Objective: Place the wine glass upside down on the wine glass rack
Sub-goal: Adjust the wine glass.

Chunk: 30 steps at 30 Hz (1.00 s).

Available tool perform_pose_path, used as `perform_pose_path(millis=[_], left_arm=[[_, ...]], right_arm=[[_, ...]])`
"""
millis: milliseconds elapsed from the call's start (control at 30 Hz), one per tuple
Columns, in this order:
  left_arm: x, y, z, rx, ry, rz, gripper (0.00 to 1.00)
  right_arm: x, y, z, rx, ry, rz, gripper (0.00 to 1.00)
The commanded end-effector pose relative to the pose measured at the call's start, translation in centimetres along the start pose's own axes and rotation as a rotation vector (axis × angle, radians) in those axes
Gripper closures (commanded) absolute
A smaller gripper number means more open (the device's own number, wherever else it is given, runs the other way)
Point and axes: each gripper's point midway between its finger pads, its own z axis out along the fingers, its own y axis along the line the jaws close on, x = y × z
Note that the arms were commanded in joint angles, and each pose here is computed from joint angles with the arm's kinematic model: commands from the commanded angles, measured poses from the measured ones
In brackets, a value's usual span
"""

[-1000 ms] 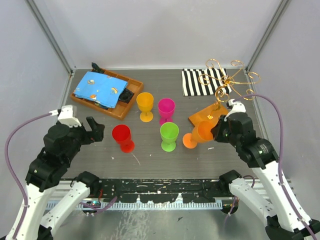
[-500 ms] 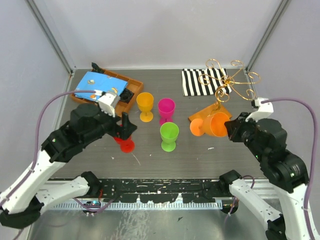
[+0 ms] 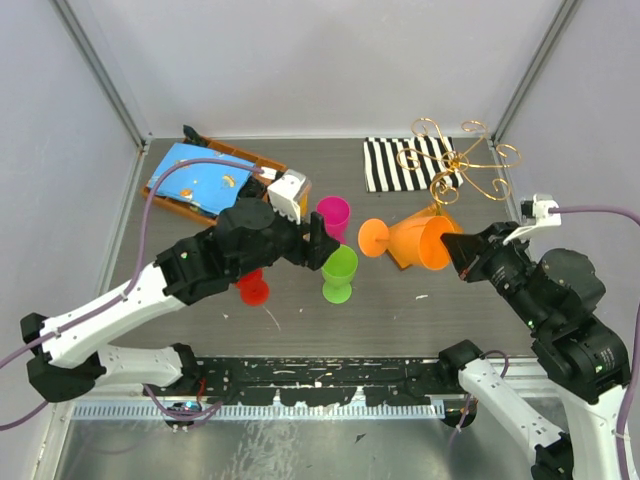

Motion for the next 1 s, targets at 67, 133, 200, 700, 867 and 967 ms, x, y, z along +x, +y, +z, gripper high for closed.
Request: perform_pose_path(millis=[67, 133, 200, 700, 867, 967], left_arm=[[-5.0, -2.6, 1.4, 0.065, -0.188, -0.213, 0.27], [-5.0, -3.1, 1.8, 0.088, -0.201, -0.261, 0.27], [-5.0, -3.6, 2.3, 0.118, -0.214, -0.301, 0.29], [-3.4, -3.9, 4.1, 0.119, -0.179, -0.379, 0.63], [-3.5, -4.1, 3.8, 0.132, -0.182, -0.378, 0.77], [-3.5, -4.0, 3.7, 0.132, -0.184, -0.371, 0.84]], right_arm=[[-3.5, 3.0, 0.0, -0.139, -0.138, 0.047, 0.99], [-3.4, 3.2, 0.1, -0.150, -0.140, 0.052, 0.99], [-3.4, 3.5, 0.1, -0.167, -0.144, 0.059, 0.99], [-3.5, 4.1, -0.4, -0.221, -0.190, 0.099, 0.99], [-3.2, 4.1, -0.2, -0.221, -0.183, 0.096, 0.99], [-3.0, 4.0, 0.0, -0.221, -0.176, 0.094, 0.99]])
